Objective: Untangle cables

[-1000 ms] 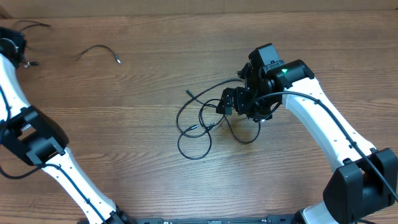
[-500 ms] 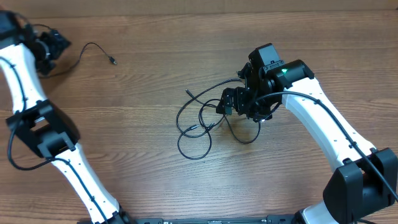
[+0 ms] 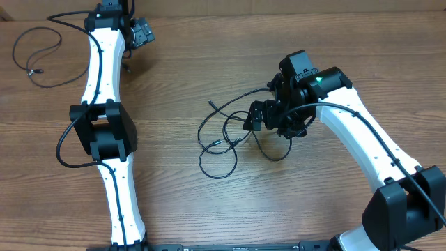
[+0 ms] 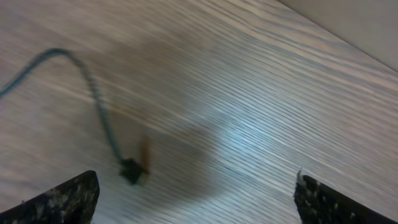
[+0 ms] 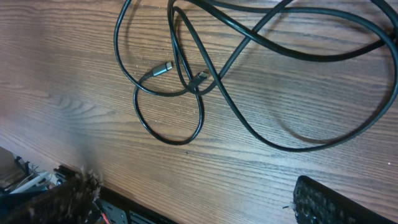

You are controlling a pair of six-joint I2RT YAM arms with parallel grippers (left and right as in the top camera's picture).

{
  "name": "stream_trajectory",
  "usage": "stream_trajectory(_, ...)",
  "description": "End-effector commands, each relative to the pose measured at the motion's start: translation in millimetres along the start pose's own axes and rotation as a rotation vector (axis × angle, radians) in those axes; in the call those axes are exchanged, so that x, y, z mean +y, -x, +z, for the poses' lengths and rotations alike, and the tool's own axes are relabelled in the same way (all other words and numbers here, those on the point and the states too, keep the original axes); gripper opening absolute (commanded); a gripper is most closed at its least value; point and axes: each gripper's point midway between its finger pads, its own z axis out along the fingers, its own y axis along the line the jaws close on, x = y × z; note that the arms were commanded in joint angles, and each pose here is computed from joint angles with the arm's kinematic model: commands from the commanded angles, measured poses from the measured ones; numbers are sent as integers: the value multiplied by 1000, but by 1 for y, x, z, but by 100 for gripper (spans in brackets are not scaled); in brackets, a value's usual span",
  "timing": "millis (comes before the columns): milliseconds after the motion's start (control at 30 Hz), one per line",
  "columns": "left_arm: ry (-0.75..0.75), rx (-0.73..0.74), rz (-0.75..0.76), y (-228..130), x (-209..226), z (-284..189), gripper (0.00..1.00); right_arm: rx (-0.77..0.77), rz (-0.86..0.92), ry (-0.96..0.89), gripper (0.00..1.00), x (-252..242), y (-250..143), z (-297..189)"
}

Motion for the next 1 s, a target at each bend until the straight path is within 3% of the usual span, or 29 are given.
stream_trajectory(0, 188, -28, -123, 0, 43, 14, 100, -7, -10, 1, 100, 3, 0, -3)
stream_trajectory(200, 208, 17, -169, -6, 64, 30, 98, -10, -12, 2, 100, 3, 1, -3)
stream_trajectory(367, 164, 92, -179, -24, 64, 60, 79, -16, -14, 5, 100, 4, 2, -3)
stream_trajectory(467, 163, 81, -180, -23, 64, 69, 55, -6, -9, 1, 100, 3, 0, -3)
stream_trajectory(567, 151, 33, -186, -12, 62, 70, 45, -1, -7, -1, 100, 2, -2, -3)
stream_trajectory(800, 60, -20, -206, 7, 47, 71, 4, 7, -2, -4, 100, 2, -4, -3)
stream_trajectory(967, 17, -132, -252, 54, 56, 40, 4, 13, 0, -6, 100, 1, -5, -3)
